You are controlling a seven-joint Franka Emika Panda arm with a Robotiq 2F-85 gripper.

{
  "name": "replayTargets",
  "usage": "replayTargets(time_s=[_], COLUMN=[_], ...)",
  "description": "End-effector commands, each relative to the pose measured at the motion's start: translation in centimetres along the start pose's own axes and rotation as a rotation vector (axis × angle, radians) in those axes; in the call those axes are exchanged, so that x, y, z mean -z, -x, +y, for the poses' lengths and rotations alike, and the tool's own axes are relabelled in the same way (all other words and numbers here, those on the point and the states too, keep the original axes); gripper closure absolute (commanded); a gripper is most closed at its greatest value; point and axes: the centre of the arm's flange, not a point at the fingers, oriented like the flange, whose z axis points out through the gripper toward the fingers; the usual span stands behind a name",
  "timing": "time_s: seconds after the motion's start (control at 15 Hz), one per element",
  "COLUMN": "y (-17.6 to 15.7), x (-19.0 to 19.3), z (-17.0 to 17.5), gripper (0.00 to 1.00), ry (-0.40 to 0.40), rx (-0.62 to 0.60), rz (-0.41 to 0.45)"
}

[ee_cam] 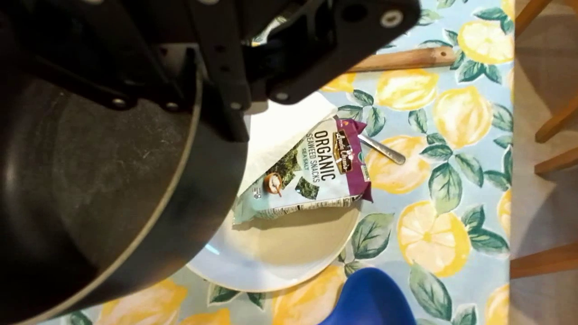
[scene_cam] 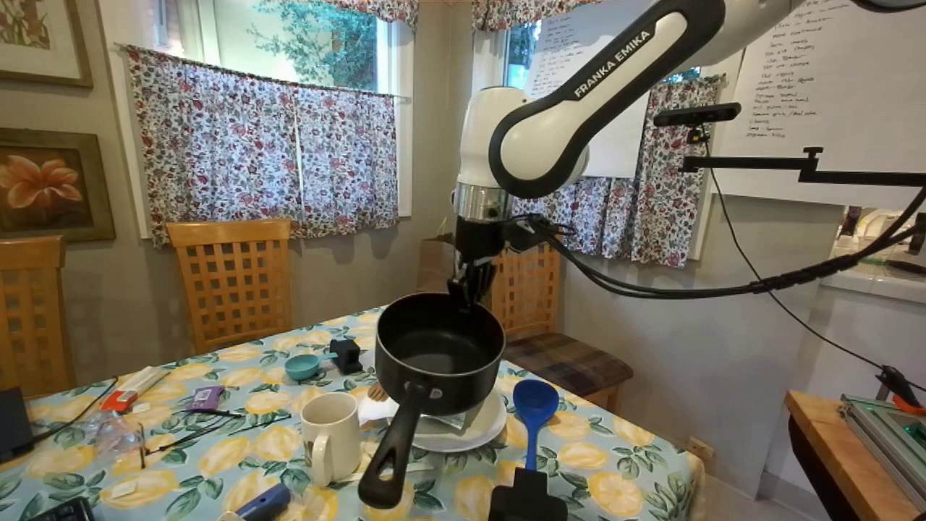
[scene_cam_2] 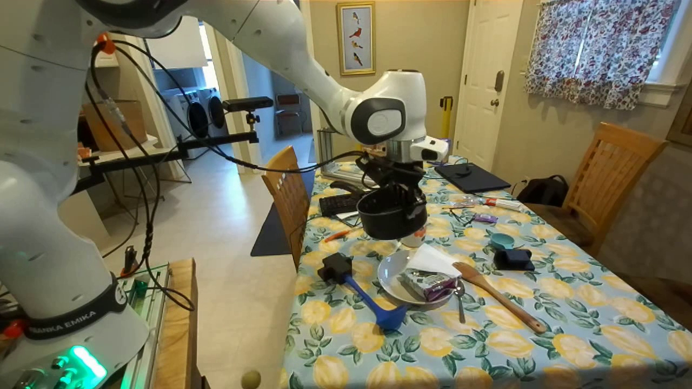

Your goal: Put the black pot on the table.

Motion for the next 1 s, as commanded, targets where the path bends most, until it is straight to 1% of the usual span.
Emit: replayTargets(time_s=[0.0, 0.2, 0.27, 0.33, 0.47, 0.53, 0.6, 0.67, 0.8, 0.93], y=[0.5, 1.2, 0.4, 0.5, 0.7, 0.7, 0.1, -1.5, -5.5, -7.7], x=[0.2, -0.3, -1.1, -1.3, -1.8, -2.0, -2.1, -2.5, -3.4, -3.8], z=[3.4, 6.1, 5.1, 5.8, 6.0, 5.6, 4.7, 4.4, 5.9, 7.7], gripper=[0.98, 0.98, 0.98, 0.93, 0.93, 0.98, 0.98, 0.98, 0.98, 0.98], ry=[-0.149, -0.25, -0.168, -0.171, -0.165, -0.165, -0.168, -0.174, -0.187, -0.189], rx=[-0.131, -0.25, -0.204, -0.212, -0.211, -0.207, -0.213, -0.313, -0.427, -0.523], rz=[0.008, 0.013, -0.016, -0.017, -0.025, -0.029, -0.036, -0.03, -0.056, -0.074])
